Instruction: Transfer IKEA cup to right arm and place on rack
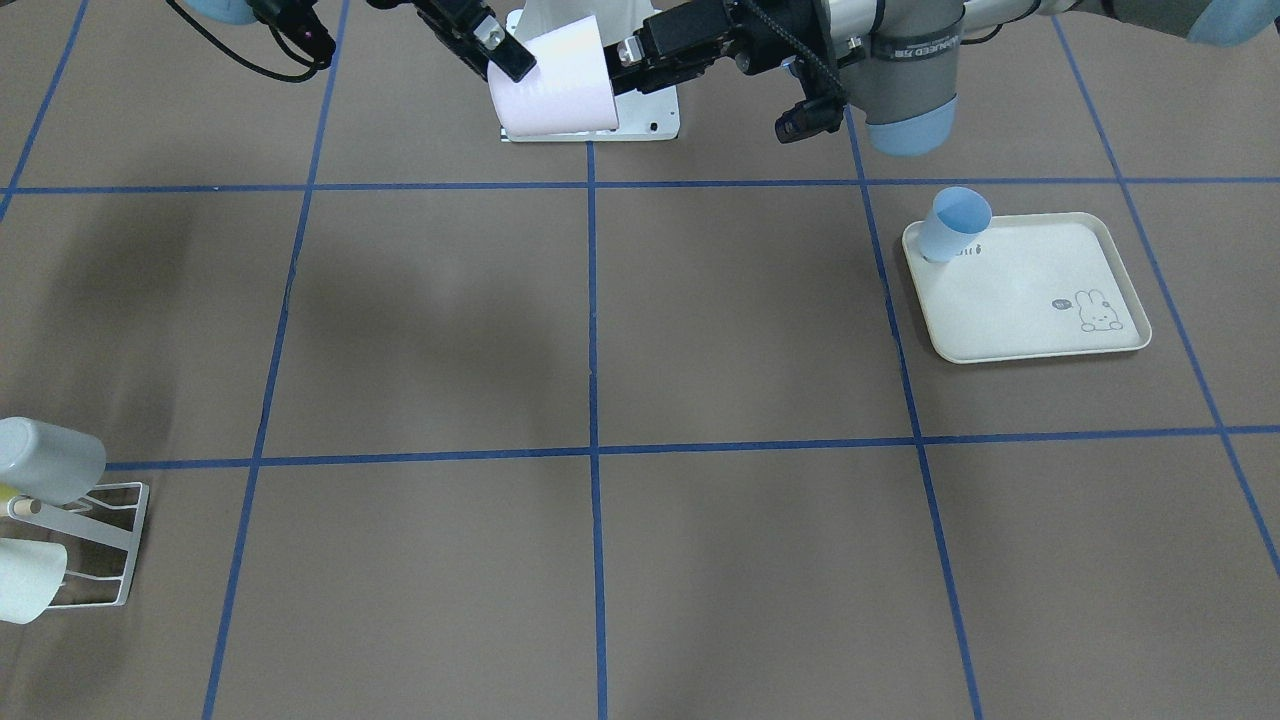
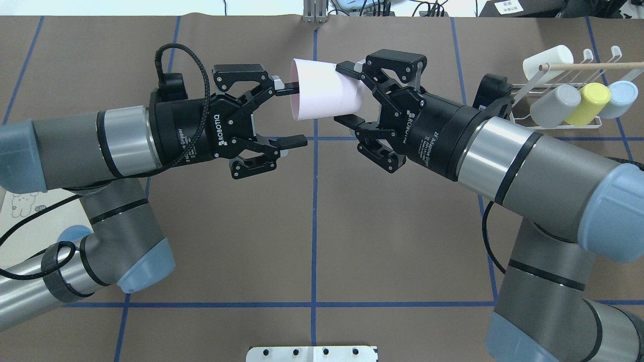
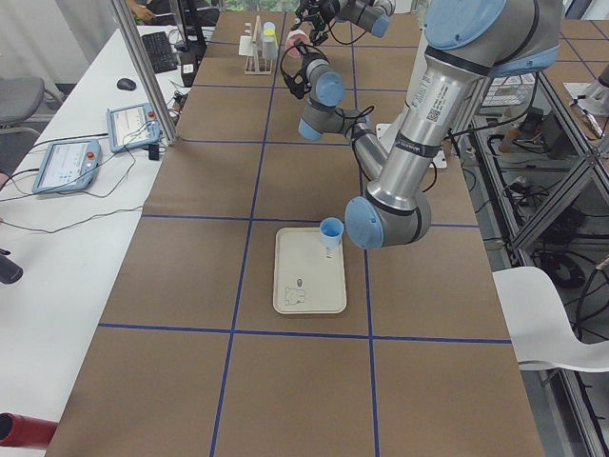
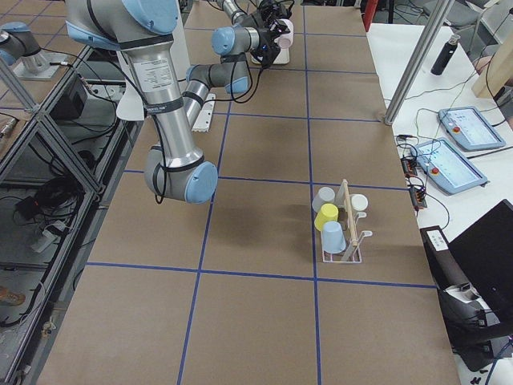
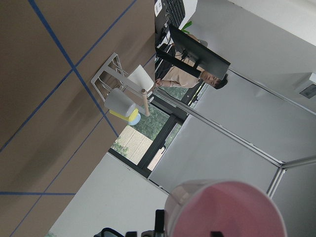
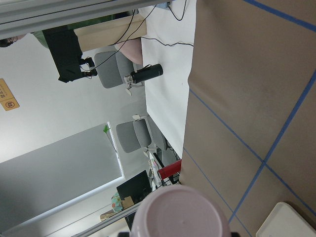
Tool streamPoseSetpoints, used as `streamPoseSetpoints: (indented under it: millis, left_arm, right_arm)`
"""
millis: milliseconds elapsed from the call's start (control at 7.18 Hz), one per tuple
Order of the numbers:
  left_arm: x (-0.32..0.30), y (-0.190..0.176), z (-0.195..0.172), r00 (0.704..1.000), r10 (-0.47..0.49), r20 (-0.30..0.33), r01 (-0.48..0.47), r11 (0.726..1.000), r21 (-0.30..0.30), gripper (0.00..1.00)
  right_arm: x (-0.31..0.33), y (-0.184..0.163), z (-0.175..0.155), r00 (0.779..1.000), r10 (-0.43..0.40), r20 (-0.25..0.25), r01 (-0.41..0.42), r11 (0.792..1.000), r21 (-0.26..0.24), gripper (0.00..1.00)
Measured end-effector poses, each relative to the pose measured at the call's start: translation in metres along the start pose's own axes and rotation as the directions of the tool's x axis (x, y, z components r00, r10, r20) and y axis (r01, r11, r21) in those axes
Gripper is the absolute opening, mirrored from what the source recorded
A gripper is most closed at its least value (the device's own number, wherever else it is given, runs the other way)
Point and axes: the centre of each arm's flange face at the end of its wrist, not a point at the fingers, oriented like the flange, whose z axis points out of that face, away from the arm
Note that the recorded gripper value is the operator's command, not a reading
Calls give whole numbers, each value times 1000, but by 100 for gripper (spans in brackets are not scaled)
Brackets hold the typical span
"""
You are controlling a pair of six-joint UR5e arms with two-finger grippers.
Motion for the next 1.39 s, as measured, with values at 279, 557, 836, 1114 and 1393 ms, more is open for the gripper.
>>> streamPoseSetpoints:
  millis: [279, 557, 836, 1114, 1393]
  left_arm:
    - [-5, -6, -24, 999, 43, 17, -43, 999, 19, 89]
    - [-15, -23, -46, 984, 171, 55, -174, 982, 69, 89]
    - [-33, -58, -76, 928, 341, 152, -361, 923, 135, 89]
    - [-44, -97, -99, 854, 432, 290, -495, 845, 200, 89]
    - [-46, -124, -117, 764, 490, 420, -610, 762, 220, 89]
  right_arm:
    - [-4, -14, 0, 999, -49, 4, 49, 998, 36, 6]
    - [3, -59, 10, 964, -261, -54, 266, 954, 136, 6]
    - [-2, -115, 24, 842, -496, -210, 536, 810, 237, 7]
    - [-18, -172, 28, 590, -668, -454, 802, 550, 233, 7]
    - [-38, -245, 26, 386, -685, -618, 918, 348, 188, 7]
